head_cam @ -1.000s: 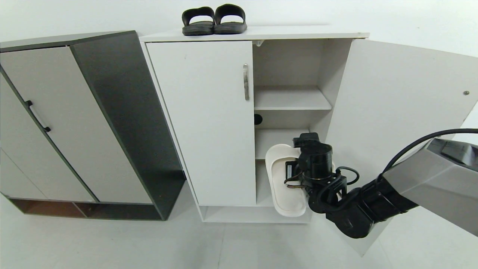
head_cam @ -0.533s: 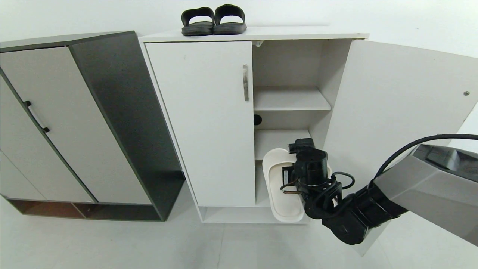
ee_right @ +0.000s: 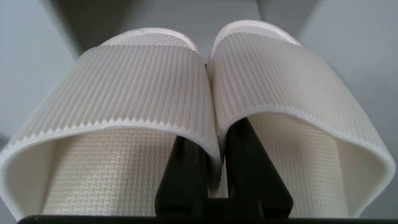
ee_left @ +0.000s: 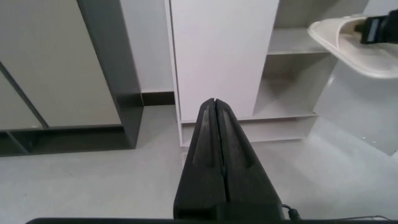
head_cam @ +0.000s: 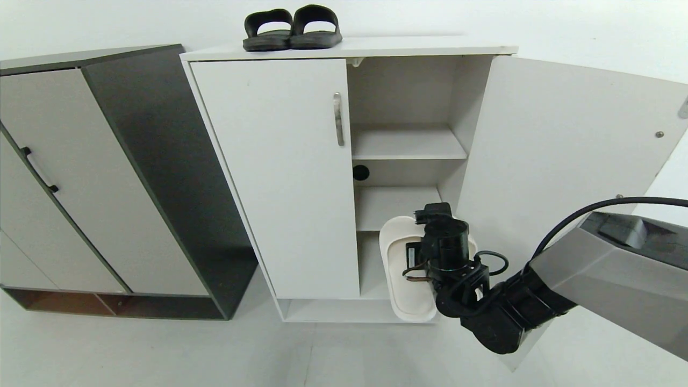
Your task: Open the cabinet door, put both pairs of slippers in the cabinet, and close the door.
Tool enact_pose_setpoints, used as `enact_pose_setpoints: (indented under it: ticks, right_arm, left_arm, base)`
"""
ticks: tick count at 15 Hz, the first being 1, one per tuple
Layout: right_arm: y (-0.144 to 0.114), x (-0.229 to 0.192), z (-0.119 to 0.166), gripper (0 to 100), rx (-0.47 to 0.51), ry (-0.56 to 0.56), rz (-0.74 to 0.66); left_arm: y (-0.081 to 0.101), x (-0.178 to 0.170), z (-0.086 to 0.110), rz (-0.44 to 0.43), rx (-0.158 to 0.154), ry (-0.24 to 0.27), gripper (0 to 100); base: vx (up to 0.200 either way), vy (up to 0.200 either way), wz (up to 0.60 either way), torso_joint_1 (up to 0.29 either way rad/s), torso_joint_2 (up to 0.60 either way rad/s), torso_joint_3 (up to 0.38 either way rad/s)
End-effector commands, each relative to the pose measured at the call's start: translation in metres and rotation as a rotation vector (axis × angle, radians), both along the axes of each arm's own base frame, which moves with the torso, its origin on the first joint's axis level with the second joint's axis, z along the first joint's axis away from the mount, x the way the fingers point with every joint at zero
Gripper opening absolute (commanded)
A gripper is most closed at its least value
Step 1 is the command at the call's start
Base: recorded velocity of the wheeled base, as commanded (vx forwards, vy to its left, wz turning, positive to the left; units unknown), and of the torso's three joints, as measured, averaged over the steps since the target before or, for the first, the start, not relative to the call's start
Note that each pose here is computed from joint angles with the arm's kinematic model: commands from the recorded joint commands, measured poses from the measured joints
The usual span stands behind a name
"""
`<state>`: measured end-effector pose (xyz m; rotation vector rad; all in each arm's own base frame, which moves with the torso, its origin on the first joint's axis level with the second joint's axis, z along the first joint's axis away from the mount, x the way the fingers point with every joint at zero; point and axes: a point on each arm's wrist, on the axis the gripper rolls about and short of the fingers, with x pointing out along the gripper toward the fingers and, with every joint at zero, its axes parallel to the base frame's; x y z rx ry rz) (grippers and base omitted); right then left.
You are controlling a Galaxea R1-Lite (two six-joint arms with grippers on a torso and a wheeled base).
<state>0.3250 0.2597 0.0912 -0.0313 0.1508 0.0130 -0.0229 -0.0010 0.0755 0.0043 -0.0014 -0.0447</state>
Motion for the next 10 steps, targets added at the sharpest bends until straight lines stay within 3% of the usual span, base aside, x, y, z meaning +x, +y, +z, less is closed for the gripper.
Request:
enact_pose_setpoints:
  ticks: [1, 10]
  right_arm:
    - [0.002, 0.001, -0.004, 0, -0.003, 0.004, 0.004]
    - [0.011, 0.006, -0.011, 0, -0.002, 0.003, 0.012]
  left_arm:
    - [0.0, 0.0, 0.0, 0.0, 0.0, 0.001, 0]
    - [0.0, 0.0, 0.0, -0.001, 0.0, 0.001, 0]
  base:
    - [0.0, 0.0, 0.0, 0.0, 0.0, 0.0]
    - [0.0, 0.0, 0.0, 0.003, 0.0, -0.164]
